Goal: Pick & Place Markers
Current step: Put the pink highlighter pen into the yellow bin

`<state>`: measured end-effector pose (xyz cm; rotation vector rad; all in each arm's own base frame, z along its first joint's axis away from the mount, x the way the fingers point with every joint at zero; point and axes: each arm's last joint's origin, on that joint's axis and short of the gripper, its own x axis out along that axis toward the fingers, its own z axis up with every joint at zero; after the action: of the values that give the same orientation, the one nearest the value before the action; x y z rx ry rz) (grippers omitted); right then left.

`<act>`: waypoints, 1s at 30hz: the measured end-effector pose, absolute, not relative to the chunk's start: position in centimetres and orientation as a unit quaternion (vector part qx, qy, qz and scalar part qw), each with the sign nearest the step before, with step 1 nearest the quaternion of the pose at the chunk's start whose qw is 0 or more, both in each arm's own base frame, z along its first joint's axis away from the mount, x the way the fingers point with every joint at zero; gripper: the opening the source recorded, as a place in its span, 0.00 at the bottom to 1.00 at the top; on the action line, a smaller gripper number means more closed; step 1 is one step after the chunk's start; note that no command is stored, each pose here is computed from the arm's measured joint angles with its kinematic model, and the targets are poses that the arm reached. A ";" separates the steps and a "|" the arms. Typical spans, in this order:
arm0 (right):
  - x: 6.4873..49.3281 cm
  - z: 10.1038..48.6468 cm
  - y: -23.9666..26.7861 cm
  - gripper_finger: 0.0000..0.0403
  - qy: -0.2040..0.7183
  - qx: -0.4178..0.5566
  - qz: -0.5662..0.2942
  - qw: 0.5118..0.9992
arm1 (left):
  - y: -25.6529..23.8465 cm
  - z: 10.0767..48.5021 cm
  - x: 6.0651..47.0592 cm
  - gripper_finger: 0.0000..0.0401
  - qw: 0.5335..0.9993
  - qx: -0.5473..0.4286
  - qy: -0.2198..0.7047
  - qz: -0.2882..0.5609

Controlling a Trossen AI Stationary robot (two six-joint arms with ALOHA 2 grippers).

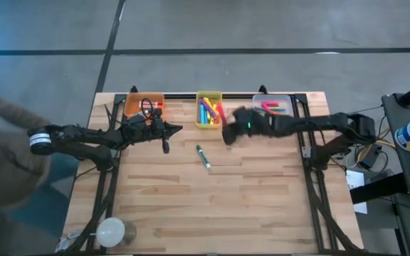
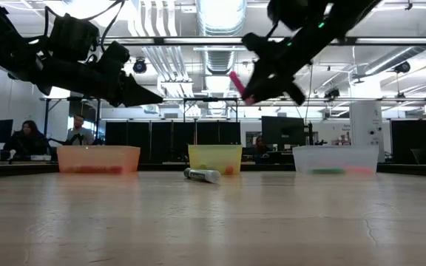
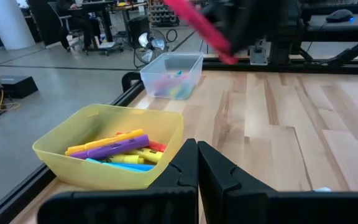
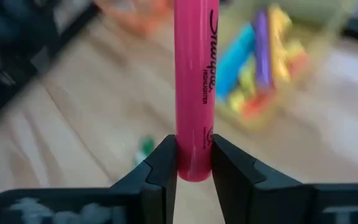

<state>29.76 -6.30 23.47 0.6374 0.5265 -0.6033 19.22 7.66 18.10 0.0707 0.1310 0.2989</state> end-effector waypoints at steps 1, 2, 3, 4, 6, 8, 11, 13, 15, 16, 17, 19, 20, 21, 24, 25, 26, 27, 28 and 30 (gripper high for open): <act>30.1 23.5 -7.7 0.20 0.234 0.315 -0.279 0.876 | 7.7 18.1 19.2 0.00 0.986 0.035 0.065 0.149; 30.4 23.5 -9.0 0.20 0.222 0.323 -0.274 0.878 | 7.7 18.1 19.2 0.00 0.986 0.035 0.065 0.149; 30.6 23.4 -10.1 0.20 0.217 0.327 -0.272 0.878 | 7.7 18.1 19.2 0.00 0.986 0.035 0.065 0.149; 31.0 23.3 -11.1 0.20 0.218 0.328 -0.278 0.876 | 7.7 18.1 19.2 0.00 0.986 0.034 0.065 0.149; 31.9 23.0 -12.8 0.20 0.221 0.328 -0.294 0.870 | 7.7 18.1 19.2 0.00 0.986 0.034 0.065 0.150; 32.9 22.4 -13.9 0.20 0.233 0.316 -0.300 0.869 | 7.7 18.1 19.2 0.00 0.986 0.034 0.064 0.150; 34.6 21.7 -15.4 0.20 0.243 0.310 -0.303 0.868 | 7.7 18.1 19.2 0.00 0.986 0.034 0.064 0.150; 35.4 21.3 -16.2 0.20 0.261 0.314 -0.308 0.860 | 7.7 18.1 19.2 0.00 0.986 0.034 0.064 0.150; 36.1 20.8 -16.9 0.20 0.286 0.316 -0.316 0.847 | 7.7 18.1 19.2 0.00 0.986 0.034 0.064 0.150; 36.5 20.6 -17.2 0.20 0.297 0.316 -0.319 0.843 | 7.7 18.1 19.2 0.00 0.986 0.034 0.064 0.150; 36.8 20.5 -17.5 0.20 0.306 0.313 -0.323 0.839 | 7.7 18.1 19.2 0.00 0.986 0.035 0.064 0.152; 37.6 20.1 -18.0 0.20 0.316 0.305 -0.335 0.833 | 7.7 18.2 19.2 0.00 0.984 0.035 0.063 0.160; 38.1 19.9 -18.3 0.20 0.317 0.302 -0.339 0.833 | 7.8 18.2 19.2 0.00 0.983 0.036 0.063 0.167; 38.4 19.7 -18.6 0.20 0.321 0.301 -0.341 0.831 | 7.8 18.2 19.2 0.00 0.982 0.036 0.063 0.172; 39.4 19.2 -19.2 0.20 0.338 0.290 -0.343 0.827 | 7.9 18.2 19.1 0.00 0.978 0.038 0.061 0.194; 39.6 19.0 -19.3 0.20 0.347 0.289 -0.345 0.823 | 7.9 18.3 19.1 0.00 0.977 0.038 0.060 0.199; 39.8 19.0 -19.4 0.20 0.352 0.287 -0.346 0.821 | 8.0 18.3 19.1 0.00 0.977 0.039 0.058 0.203; 40.0 18.9 -19.5 0.20 0.354 0.287 -0.346 0.820 | 8.0 18.4 19.1 0.00 0.977 0.039 0.055 0.204; 40.1 18.8 -19.6 0.20 0.358 0.287 -0.347 0.818 | 8.0 18.4 19.1 0.00 0.977 0.040 0.053 0.205; 40.2 18.4 -19.7 0.20 0.368 0.288 -0.348 0.812 | 8.0 18.5 19.1 0.00 0.977 0.040 0.050 0.205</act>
<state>40.25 -19.73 18.44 0.6154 0.7867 -0.7436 19.14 7.98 18.46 0.0809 0.1002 0.4125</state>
